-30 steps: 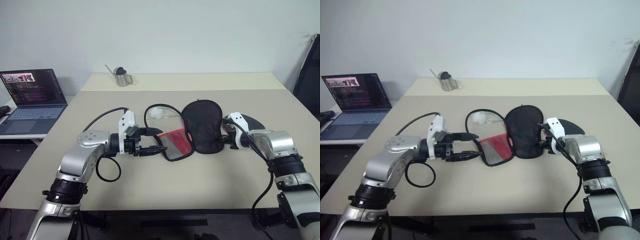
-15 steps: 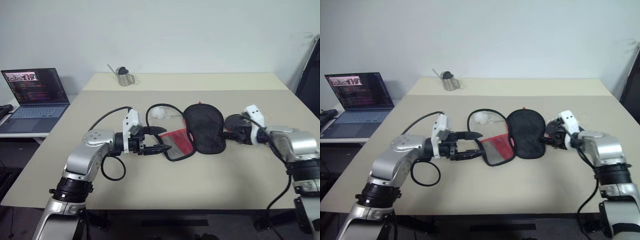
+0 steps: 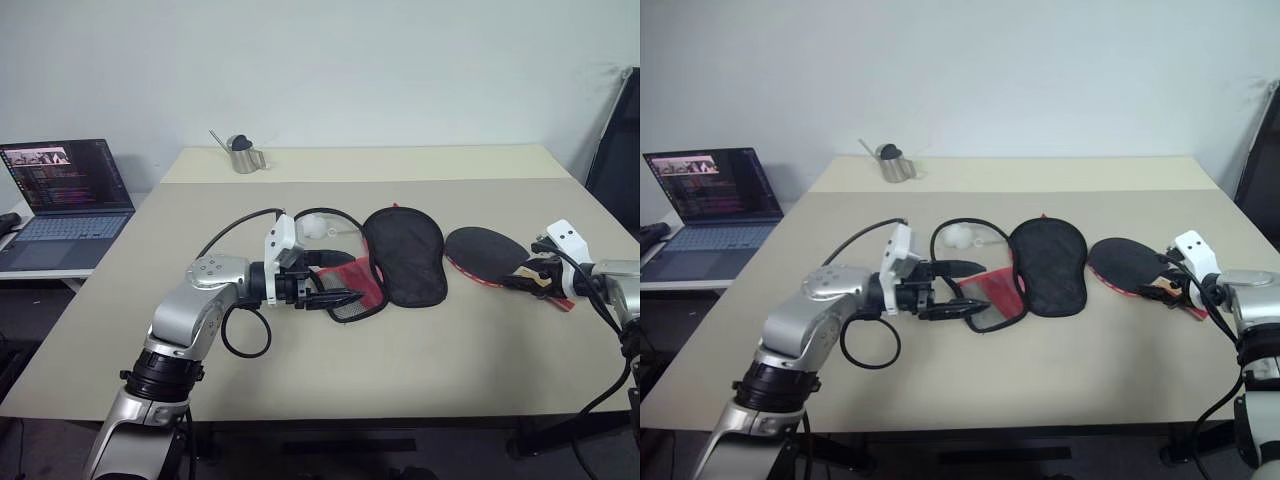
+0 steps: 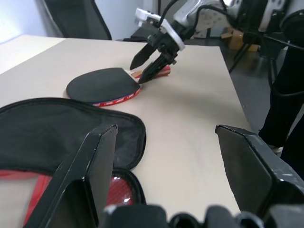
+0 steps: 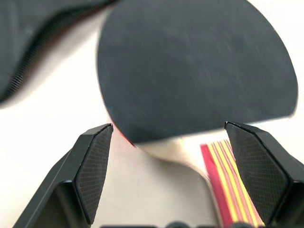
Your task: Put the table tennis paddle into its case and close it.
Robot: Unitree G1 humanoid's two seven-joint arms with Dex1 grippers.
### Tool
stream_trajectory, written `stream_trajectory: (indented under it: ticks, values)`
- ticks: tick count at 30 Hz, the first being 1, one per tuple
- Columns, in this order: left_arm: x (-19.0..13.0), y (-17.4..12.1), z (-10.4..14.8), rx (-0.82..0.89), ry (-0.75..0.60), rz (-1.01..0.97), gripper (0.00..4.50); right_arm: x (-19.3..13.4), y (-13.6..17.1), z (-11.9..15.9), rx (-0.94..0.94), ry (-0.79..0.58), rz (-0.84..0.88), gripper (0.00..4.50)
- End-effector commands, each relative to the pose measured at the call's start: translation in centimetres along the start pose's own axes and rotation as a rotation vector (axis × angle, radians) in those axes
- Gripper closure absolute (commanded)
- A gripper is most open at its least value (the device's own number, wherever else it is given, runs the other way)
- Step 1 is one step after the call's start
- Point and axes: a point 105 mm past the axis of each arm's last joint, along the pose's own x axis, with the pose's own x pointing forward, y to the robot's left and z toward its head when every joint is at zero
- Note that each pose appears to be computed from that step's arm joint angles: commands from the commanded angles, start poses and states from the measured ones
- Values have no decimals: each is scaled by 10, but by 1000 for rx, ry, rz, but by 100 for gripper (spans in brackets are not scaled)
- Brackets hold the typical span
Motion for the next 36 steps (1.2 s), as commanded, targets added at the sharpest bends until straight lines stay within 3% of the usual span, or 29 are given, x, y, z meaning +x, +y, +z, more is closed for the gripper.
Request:
stream_trajectory:
  ticks: [1, 10, 18, 27, 36]
  values:
    - [3, -2, 15, 58, -25, -25, 88, -9, -16, 4, -22, 14, -53, 39]
    - [4, -2, 16, 61, -27, -28, 88, -17, -34, -22, 45, 135, -144, 39]
    - [3, -2, 15, 61, -23, -26, 88, -18, -16, -37, 64, 182, 34, 39]
    - [2, -1, 16, 60, -26, -28, 88, -4, 18, -18, 65, 97, 225, 39]
    - [-1, 1, 17, 50, -31, -19, 88, 11, 41, -1, 169, -32, 236, 39]
